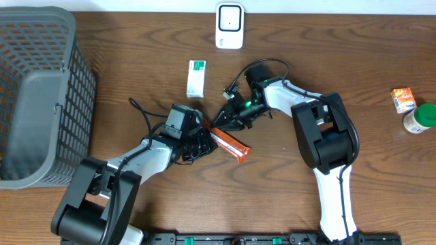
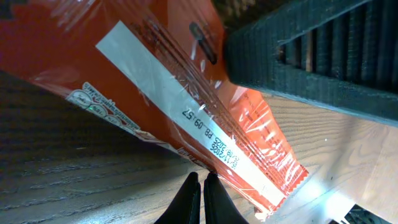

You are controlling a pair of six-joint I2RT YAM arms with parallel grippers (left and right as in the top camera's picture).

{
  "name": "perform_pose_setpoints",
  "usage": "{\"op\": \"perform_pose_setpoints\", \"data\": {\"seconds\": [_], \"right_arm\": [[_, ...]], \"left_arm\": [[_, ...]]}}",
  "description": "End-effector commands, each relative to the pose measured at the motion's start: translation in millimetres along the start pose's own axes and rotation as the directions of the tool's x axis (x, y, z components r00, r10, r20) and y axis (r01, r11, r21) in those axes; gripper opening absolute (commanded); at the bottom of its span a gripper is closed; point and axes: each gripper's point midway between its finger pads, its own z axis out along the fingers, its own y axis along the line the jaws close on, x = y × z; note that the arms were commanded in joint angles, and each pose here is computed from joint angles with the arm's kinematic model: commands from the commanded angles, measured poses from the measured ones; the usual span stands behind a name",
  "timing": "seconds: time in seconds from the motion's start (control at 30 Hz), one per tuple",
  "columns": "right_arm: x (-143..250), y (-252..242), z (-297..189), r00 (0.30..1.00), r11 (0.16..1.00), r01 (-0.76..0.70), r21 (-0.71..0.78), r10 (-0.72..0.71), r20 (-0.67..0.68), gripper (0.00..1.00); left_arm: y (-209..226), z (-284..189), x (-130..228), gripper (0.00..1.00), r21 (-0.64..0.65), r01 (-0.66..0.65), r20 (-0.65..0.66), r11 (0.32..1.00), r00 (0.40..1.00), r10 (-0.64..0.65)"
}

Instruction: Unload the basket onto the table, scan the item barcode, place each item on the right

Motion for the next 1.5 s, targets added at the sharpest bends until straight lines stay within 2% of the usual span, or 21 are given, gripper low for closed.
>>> {"op": "perform_pose_setpoints", "data": {"seconds": [0.0, 0.23, 0.6, 0.87, 0.97, 1.1, 1.23, 1.4, 1.47], "right_arm": [[31, -165, 19, 0.954, 0.812, -0.288, 0.508, 0.290, 0.078, 0.39], [28, -168, 12, 0.941, 0.804, -0.330, 0.495, 0.320, 0.107, 0.40], [24, -174, -1, 0.922, 0.793, -0.383, 0.475, 0.362, 0.139, 0.29], [25, -176, -6, 0.914, 0.789, -0.401, 0.466, 0.379, 0.144, 0.32], [25, -174, -5, 0.920, 0.799, -0.388, 0.460, 0.370, 0.133, 0.39], [24, -166, -1, 0.934, 0.835, -0.352, 0.423, 0.343, 0.099, 0.62], [25, -168, 0, 0.937, 0.828, -0.343, 0.443, 0.334, 0.102, 0.79], [24, -164, 11, 0.947, 0.831, -0.314, 0.459, 0.305, 0.097, 0.82], [24, -169, 12, 0.939, 0.798, -0.340, 0.497, 0.321, 0.126, 0.81]], "left_arm": [[9, 3, -1, 0.07, -0.031, -0.002, 0.010, 1.000, 1.000, 0.003], [5, 1, -10, 0.07, -0.011, -0.034, 0.042, 0.999, 0.999, 0.035], [3, -8, -34, 0.07, 0.036, -0.046, 0.112, 0.998, 0.993, 0.041], [10, -15, -44, 0.07, 0.033, -0.046, 0.134, 0.998, 0.990, 0.041], [13, -16, -46, 0.07, 0.032, -0.039, 0.140, 0.999, 0.990, 0.034], [13, -16, -46, 0.07, 0.031, -0.041, 0.140, 0.999, 0.989, 0.037], [13, -16, -46, 0.07, 0.030, -0.041, 0.139, 0.999, 0.990, 0.036], [24, -4, -37, 0.07, 0.024, -0.008, 0.083, 1.000, 0.996, 0.006], [34, 6, -29, 0.07, 0.015, 0.019, 0.036, 1.000, 0.999, -0.019]]}}
